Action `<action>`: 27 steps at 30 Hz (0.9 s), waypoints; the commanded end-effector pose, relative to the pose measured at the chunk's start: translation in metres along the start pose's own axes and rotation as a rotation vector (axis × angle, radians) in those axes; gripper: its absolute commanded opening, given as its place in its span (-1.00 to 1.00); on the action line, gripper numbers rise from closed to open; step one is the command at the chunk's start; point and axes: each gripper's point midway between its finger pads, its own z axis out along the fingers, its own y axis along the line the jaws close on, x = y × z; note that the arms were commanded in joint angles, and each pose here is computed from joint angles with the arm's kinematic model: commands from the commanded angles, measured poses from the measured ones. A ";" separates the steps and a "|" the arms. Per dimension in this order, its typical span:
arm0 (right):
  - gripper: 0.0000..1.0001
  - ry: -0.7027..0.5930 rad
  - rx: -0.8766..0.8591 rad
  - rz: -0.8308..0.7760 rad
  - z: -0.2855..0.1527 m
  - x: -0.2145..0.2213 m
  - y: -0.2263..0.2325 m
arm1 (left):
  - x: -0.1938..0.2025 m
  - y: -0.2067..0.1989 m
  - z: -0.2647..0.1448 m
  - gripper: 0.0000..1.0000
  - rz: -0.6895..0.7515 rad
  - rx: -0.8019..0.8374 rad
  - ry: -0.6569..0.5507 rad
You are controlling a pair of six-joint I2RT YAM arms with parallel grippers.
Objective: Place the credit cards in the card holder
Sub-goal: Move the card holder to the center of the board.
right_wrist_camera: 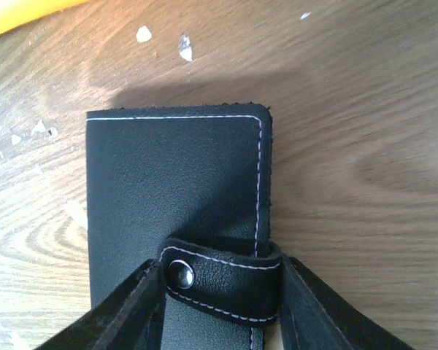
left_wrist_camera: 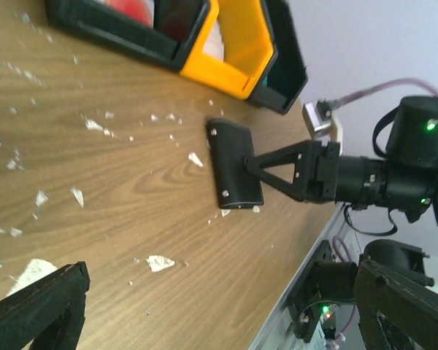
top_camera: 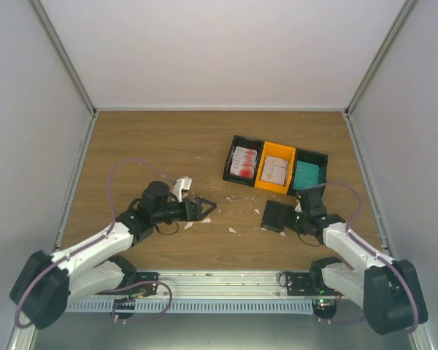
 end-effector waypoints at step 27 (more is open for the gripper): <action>-0.41 0.241 -0.285 -0.352 0.044 0.017 0.080 | 0.037 0.053 0.153 0.35 -0.027 -0.254 0.277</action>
